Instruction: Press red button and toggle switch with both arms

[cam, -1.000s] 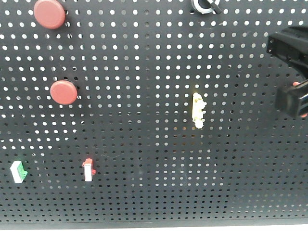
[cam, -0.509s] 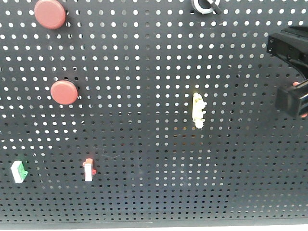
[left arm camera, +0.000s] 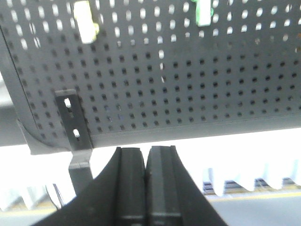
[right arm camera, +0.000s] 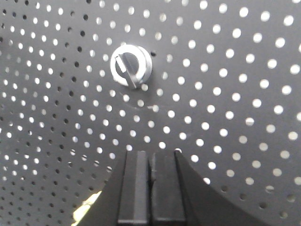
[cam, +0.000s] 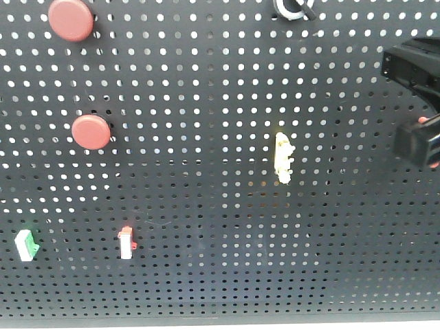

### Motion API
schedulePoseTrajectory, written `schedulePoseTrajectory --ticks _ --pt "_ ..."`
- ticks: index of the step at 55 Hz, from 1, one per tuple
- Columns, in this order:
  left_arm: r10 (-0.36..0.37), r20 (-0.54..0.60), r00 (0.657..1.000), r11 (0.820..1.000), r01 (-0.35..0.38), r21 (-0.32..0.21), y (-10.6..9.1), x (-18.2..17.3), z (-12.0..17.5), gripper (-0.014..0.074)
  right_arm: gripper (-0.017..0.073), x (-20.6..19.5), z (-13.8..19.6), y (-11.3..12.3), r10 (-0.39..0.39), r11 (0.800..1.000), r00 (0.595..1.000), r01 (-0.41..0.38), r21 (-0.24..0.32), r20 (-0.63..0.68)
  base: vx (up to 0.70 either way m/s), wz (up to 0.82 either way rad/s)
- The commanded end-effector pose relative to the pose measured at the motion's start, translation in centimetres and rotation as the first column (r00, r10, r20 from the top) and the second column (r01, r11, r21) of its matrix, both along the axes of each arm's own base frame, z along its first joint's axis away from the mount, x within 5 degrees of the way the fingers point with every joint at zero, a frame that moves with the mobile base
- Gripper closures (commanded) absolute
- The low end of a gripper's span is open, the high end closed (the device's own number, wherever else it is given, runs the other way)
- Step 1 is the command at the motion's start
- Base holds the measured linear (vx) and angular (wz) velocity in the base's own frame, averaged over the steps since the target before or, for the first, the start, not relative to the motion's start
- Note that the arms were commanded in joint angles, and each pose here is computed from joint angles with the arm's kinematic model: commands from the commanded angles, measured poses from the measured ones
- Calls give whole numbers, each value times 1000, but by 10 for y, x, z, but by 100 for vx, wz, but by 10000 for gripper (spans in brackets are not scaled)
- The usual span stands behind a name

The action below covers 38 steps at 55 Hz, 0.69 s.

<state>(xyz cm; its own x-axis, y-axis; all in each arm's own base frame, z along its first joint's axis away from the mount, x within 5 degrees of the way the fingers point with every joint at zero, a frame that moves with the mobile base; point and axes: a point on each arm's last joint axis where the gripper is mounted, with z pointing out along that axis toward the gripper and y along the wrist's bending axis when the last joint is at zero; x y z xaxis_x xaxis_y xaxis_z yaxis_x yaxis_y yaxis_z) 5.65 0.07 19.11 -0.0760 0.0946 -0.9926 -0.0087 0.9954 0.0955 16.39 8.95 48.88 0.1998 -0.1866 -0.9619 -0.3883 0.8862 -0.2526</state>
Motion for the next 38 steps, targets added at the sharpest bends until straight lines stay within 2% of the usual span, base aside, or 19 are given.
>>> schedulePoseTrajectory --ticks 1,32,38 --pt "1 60 998 1000 0 -16 0 0 4 592 557 -7 16 -2 19 999 995 -22 24 101 0 0" --pt "1 60 998 1000 0 -16 0 0 4 592 557 -6 16 -2 17 1000 996 -19 24 93 0 0" --pt "1 60 998 1000 0 -16 0 0 4 592 557 -11 13 -5 25 997 998 -29 70 62 0 0"
